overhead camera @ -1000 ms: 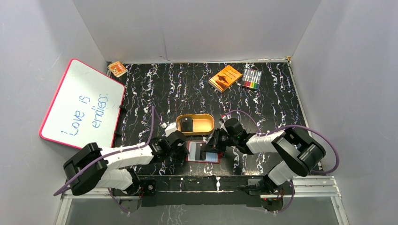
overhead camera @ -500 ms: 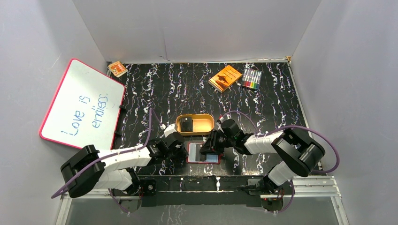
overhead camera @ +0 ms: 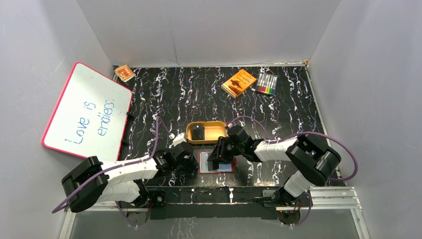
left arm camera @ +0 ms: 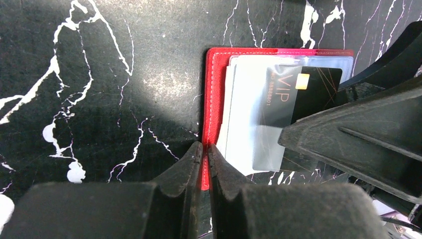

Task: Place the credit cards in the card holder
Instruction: Insert the credit card into the card holder.

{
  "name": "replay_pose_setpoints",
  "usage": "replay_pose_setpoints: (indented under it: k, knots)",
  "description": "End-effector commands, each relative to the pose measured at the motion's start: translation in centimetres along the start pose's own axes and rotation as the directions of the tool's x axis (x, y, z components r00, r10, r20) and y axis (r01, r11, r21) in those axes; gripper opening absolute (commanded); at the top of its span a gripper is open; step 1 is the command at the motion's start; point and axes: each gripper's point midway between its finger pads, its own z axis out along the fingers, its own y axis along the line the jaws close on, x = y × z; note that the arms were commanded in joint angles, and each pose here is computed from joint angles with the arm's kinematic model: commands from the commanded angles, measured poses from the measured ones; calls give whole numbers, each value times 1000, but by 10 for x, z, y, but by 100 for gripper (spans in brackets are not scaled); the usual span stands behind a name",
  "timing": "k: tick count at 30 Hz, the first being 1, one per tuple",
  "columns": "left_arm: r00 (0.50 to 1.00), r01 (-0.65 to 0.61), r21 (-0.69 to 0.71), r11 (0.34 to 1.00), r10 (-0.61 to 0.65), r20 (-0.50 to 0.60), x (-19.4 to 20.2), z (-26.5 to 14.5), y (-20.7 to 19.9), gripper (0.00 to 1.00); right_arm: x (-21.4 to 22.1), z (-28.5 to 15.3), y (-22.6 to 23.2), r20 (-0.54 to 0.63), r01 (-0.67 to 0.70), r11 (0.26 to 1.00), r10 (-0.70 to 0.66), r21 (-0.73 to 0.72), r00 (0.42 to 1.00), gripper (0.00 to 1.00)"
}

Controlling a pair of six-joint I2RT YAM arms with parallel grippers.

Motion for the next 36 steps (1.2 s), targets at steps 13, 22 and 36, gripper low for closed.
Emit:
replay_pose_setpoints:
  k: [13, 22, 36]
  knots:
    - [999, -8, -82, 997, 5, -35, 13, -3, 27, 7, -10, -26, -9, 94, 47, 992, -59, 117, 994, 48]
    - [998, -8, 0, 1000, 8, 56, -10, -17, 7, 7, -9, -23, -14, 94, 52, 993, -62, 106, 994, 28]
    - [993, -17, 100, 995, 5, 119, -29, -30, -22, 9, -26, -38, -14, 124, 111, 966, -142, 232, 982, 71]
